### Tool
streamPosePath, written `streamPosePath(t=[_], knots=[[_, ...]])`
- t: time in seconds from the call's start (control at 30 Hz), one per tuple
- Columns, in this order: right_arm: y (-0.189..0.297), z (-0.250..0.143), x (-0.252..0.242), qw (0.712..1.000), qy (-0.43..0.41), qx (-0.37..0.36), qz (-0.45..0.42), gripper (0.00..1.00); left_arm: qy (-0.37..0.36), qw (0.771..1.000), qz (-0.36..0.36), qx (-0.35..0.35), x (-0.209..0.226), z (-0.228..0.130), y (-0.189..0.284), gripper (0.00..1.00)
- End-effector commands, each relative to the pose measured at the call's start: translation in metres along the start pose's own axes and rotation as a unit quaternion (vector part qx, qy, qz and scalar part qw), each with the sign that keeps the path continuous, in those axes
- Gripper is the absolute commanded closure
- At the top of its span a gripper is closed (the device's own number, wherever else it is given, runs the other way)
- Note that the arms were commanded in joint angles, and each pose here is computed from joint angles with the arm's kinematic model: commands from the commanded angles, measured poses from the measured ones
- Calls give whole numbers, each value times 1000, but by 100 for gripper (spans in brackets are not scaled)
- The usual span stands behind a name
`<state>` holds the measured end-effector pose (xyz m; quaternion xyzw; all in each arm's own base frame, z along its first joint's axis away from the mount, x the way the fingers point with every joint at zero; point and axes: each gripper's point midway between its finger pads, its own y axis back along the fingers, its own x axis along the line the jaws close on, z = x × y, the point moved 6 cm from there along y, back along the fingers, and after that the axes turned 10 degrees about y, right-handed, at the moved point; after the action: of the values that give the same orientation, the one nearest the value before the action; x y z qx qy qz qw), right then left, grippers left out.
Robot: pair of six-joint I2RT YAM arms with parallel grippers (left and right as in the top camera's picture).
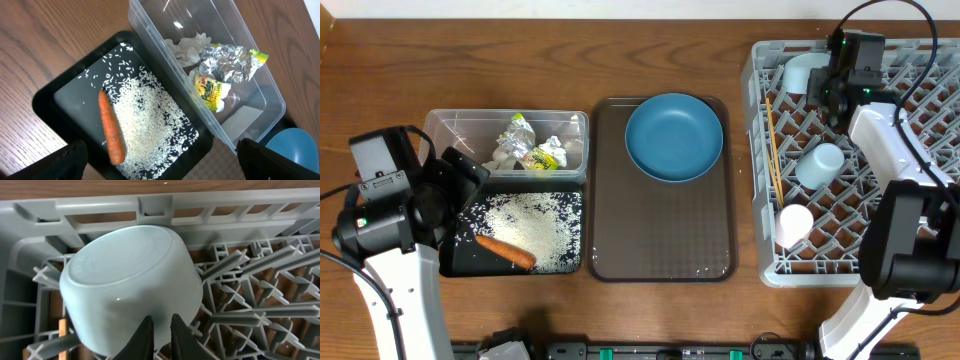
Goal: Sort waste into correct bins and load items into the dishwasher rack
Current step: 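Move the right gripper from the rack toward the blue plate, then grasp the blue plate rim with the right gripper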
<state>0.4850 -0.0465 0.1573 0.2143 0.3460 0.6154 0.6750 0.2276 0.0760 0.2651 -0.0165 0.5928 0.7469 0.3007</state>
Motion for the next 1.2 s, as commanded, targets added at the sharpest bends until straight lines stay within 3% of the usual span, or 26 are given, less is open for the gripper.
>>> streamPosePath(t=[0.0, 0.17, 0.33, 0.63, 0.77, 0.97, 1.17], knots=[[37, 26, -7, 999, 2, -49, 7, 87, -3, 1000, 2, -7, -1, 3, 2, 3], [85, 51, 20, 989, 17, -108, 104, 79, -3, 1000, 2, -7, -1, 3, 2, 2], [135, 56, 67, 958, 45, -131, 251, 75, -3, 1000, 2, -7, -1, 3, 2, 3], [173, 17, 169, 926, 95, -29, 365, 53, -3, 1000, 2, -7, -1, 3, 2, 2], [185, -2, 212, 926, 154, -12, 344, 43, -3, 1000, 2, -7, -1, 3, 2, 3], [187, -31, 259, 934, 224, -14, 280, 39, -3, 1000, 2, -7, -1, 3, 2, 3], [170, -50, 294, 942, 231, -17, 244, 39, -3, 1000, 2, -7, -1, 3, 2, 3]])
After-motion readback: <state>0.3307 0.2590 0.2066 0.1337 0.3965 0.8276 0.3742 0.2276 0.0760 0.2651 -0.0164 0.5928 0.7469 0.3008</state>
